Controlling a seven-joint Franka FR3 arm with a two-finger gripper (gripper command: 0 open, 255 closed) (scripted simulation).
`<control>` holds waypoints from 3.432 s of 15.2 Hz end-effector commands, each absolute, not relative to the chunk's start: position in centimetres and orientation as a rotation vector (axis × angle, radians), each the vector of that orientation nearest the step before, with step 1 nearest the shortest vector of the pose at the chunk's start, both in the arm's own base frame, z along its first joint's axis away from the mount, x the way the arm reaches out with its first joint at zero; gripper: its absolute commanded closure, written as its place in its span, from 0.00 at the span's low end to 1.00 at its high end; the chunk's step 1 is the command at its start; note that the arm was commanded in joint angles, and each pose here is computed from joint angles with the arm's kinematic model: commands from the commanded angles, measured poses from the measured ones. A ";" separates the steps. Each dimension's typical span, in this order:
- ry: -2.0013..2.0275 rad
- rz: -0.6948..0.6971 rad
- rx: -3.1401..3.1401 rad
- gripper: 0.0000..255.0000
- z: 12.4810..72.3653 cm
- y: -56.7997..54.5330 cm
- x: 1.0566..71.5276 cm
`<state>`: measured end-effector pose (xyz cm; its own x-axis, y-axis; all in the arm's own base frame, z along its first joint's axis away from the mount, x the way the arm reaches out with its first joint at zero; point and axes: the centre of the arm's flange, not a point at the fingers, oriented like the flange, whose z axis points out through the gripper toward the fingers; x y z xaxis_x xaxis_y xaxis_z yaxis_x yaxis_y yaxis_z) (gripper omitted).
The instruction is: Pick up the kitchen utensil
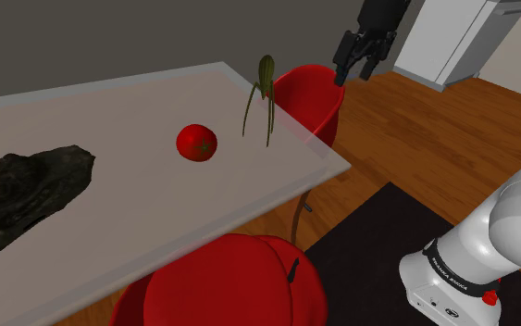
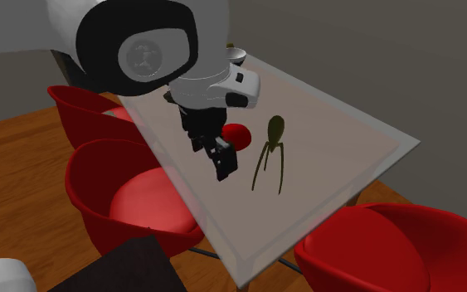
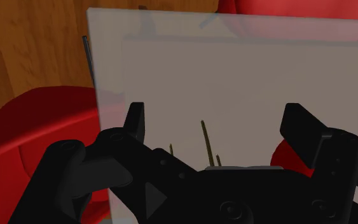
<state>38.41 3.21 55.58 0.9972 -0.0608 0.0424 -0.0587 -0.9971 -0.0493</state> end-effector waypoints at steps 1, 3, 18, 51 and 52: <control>0.090 -0.098 -3.094 0.00 55.3 3.7 40.7; 0.088 -0.126 -3.097 0.00 55.0 4.1 43.0; 0.074 -0.336 -3.112 0.00 54.4 7.6 60.5; 0.074 -0.342 -3.112 1.00 57.3 7.6 61.0; 0.074 -0.342 -3.112 1.00 57.8 7.6 61.0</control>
<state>60.97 7.60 57.16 0.9750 -0.0478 0.2170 -0.0456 -0.9988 -0.0152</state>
